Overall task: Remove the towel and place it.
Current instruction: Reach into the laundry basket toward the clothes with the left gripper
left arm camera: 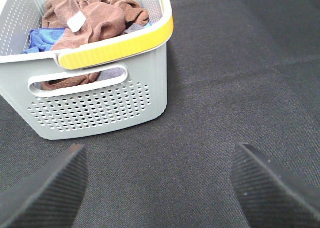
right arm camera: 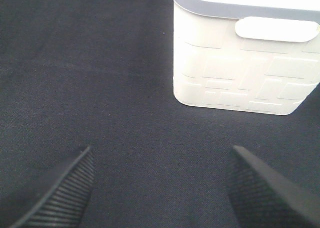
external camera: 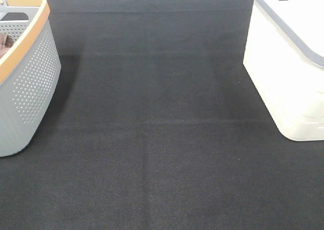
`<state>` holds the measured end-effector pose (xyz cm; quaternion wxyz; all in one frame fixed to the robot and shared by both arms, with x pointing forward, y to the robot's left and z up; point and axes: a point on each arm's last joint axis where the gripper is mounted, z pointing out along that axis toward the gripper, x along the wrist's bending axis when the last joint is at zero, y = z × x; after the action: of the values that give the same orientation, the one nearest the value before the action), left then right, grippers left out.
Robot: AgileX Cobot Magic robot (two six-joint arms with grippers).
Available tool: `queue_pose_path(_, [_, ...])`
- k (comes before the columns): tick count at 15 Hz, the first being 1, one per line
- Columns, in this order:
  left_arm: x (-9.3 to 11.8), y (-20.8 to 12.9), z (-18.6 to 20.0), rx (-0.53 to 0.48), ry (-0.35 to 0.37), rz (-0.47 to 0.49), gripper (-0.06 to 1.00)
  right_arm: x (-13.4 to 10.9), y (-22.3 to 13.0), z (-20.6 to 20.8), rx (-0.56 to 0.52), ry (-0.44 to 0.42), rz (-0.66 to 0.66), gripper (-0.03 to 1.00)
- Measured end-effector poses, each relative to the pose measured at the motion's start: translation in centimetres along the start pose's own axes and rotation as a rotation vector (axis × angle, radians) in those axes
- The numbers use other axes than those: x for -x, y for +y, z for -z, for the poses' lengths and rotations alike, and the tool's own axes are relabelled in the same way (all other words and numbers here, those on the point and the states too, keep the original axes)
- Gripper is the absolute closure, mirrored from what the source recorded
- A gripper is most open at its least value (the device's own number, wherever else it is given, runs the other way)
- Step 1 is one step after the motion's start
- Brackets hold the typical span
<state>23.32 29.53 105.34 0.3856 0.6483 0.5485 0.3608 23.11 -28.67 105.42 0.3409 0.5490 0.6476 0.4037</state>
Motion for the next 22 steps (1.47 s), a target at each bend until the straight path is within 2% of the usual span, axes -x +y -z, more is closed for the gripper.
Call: queue_pose_path(22, [0.0, 0.0, 0.0, 0.0, 0.0, 0.0, 0.18, 0.0, 0.0, 0.0, 0.0, 0.0, 0.0, 0.27])
